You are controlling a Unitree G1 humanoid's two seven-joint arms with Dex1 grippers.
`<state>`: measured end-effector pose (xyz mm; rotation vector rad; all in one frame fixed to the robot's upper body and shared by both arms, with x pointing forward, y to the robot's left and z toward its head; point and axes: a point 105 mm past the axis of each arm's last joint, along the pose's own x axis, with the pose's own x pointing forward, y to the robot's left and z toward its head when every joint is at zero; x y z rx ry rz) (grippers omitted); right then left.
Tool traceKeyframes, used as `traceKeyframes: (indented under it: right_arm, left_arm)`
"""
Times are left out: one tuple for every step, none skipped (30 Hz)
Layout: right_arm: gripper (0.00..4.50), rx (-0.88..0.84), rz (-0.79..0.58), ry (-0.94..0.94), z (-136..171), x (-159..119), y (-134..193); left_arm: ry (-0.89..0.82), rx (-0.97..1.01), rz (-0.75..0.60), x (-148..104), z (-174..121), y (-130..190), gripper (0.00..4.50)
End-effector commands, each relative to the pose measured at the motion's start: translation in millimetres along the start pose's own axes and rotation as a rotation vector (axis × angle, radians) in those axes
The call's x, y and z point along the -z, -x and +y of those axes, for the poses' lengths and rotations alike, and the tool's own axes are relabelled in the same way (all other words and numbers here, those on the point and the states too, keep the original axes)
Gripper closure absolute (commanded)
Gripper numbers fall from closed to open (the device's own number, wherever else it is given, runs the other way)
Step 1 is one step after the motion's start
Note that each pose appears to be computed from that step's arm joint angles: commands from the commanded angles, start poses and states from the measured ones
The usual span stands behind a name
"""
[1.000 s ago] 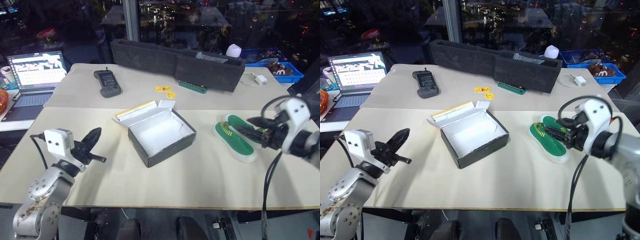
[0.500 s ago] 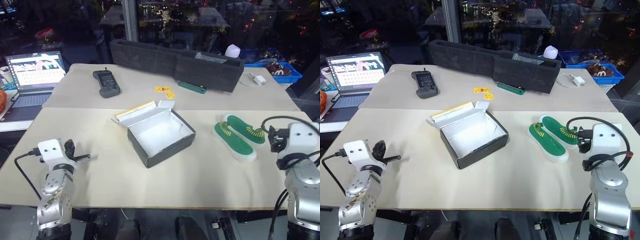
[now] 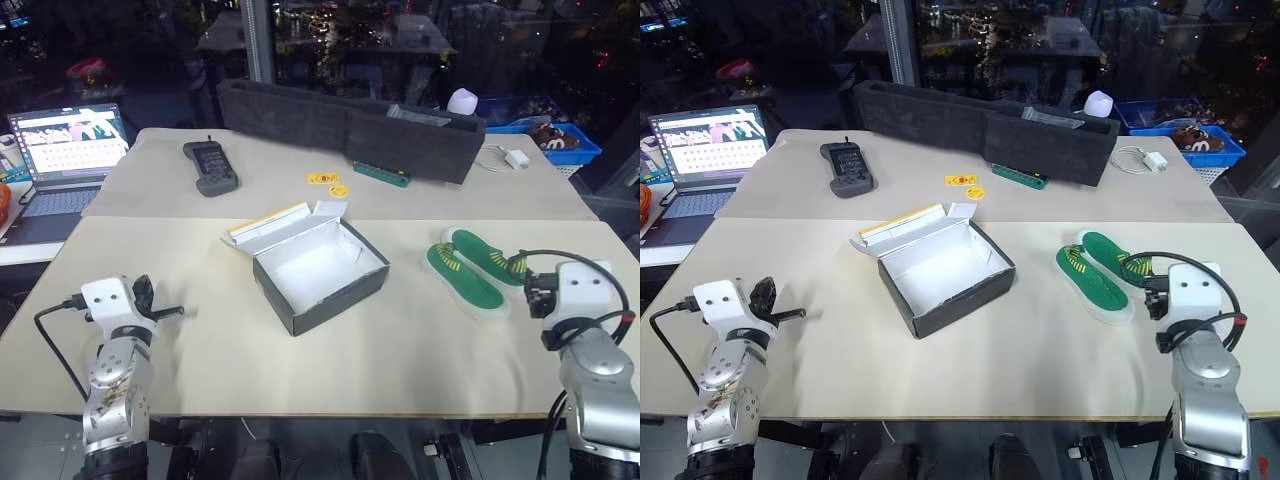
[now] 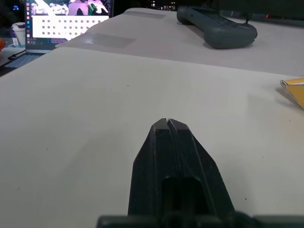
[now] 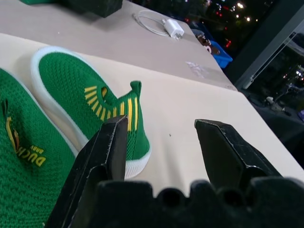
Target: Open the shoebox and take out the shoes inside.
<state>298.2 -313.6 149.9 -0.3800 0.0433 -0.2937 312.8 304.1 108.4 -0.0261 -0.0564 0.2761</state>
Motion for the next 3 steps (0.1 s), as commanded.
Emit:
traceKeyframes:
  right_arm:
    - [1.73, 0.025, -0.046, 0.019, -4.3, -9.5, 1.8]
    - [1.73, 0.026, -0.046, 0.021, -4.3, -9.5, 1.9]
    - [1.73, 0.026, -0.046, 0.022, -3.9, -9.6, 2.1]
  left_arm:
    - [-0.019, 0.005, -0.057, -14.6, 0.5, -0.5, 4.5]
    - [-0.014, 0.005, -0.062, -15.2, -0.2, -0.7, 4.5]
    - [-0.016, 0.007, -0.06, -15.1, -0.6, -0.8, 4.5]
